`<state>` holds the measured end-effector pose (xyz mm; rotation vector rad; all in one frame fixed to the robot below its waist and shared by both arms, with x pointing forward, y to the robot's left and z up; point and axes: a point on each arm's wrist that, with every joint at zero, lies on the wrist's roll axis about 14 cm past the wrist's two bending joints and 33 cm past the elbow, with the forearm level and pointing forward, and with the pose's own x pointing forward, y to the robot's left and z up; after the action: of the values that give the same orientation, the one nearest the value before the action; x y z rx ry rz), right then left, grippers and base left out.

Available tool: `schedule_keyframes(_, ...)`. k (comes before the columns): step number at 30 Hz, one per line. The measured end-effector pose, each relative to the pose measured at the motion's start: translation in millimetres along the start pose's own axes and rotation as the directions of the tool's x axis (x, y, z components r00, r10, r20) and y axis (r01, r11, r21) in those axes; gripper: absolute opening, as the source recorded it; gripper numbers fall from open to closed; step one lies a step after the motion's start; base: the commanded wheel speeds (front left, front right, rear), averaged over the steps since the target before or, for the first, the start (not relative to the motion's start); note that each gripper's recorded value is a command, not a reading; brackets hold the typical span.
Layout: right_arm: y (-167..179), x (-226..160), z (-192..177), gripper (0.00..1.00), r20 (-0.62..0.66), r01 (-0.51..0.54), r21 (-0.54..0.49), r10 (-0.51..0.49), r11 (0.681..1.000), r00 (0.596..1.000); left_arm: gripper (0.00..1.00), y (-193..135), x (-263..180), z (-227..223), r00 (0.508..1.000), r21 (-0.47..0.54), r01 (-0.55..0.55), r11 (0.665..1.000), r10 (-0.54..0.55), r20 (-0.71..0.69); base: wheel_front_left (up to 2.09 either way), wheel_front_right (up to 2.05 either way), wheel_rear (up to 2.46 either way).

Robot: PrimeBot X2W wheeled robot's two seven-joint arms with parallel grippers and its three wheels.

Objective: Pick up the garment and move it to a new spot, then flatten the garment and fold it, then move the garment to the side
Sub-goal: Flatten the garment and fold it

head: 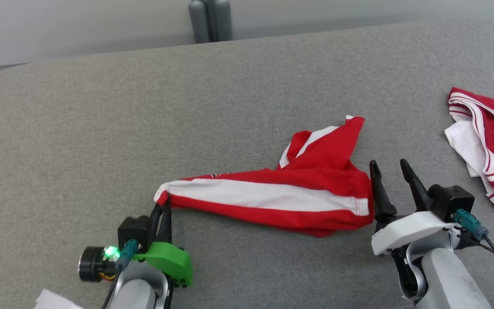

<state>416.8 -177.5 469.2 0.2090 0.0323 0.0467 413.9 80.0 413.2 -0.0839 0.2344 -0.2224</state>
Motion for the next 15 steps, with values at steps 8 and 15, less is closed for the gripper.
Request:
schedule_keyframes(8, 32, -8, 3, 1.0, 0.008, -0.085, 0.027, 0.085, 0.996, 0.996, 0.62, 42, -56, -19, 0.988, 0.003, -0.155, 0.988, 0.155, -0.023, 0.0, 0.0, 0.0)
schedule_keyframes(15, 49, -16, 18, 1.0, 0.053, -0.136, 0.027, 0.135, 0.99, 0.989, 1.0, 65, -72, 6, 0.968, 0.003, -0.241, 0.97, 0.24, 0.067, 0.0, 0.0, 0.0)
